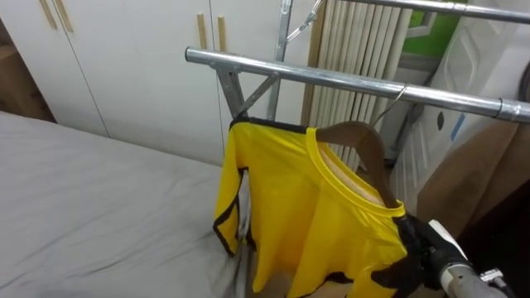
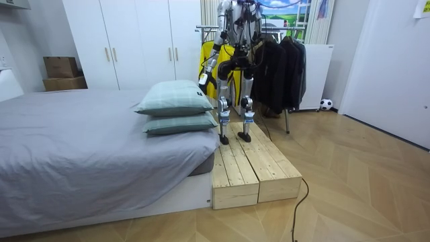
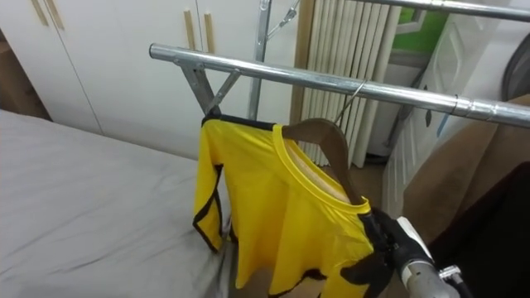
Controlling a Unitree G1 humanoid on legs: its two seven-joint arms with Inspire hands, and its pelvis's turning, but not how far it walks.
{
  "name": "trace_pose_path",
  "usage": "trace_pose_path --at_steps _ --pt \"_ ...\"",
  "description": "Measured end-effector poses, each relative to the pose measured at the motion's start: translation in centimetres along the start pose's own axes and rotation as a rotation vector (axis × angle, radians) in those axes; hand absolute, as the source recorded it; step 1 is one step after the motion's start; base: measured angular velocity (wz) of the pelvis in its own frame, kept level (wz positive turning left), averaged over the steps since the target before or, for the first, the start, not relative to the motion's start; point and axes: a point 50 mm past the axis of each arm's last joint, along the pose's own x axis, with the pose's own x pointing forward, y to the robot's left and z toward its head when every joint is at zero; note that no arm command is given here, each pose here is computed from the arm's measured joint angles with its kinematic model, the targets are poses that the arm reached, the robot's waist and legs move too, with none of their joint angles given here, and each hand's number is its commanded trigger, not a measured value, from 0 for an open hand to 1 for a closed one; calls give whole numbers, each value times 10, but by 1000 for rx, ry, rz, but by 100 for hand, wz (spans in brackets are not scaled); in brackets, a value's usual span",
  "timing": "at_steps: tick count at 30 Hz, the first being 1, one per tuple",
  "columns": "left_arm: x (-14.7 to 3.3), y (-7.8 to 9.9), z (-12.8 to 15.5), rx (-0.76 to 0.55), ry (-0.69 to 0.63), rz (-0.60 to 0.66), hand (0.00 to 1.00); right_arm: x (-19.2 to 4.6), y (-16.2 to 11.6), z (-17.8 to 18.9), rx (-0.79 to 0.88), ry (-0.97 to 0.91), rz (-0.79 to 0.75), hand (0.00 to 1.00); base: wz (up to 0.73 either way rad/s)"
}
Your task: Hang clothes
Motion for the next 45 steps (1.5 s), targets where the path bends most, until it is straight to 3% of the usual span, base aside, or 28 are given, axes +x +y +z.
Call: trace_pose_path --at_steps 5,20,39,45 --pt "-1 -2 -1 -4 3 11 0 0 1 16 240 -63 -47 0 0" --pt "-2 -8 0 31 -7 -3 0 0 2 20 550 -64 -64 0 0" --pt "-3 -12 -8 37 12 -14 0 -2 -5 26 708 -93 -95 0 -1" --pt "-3 -10 -17 26 36 -11 0 -8 -9 8 748 -60 -118 0 2"
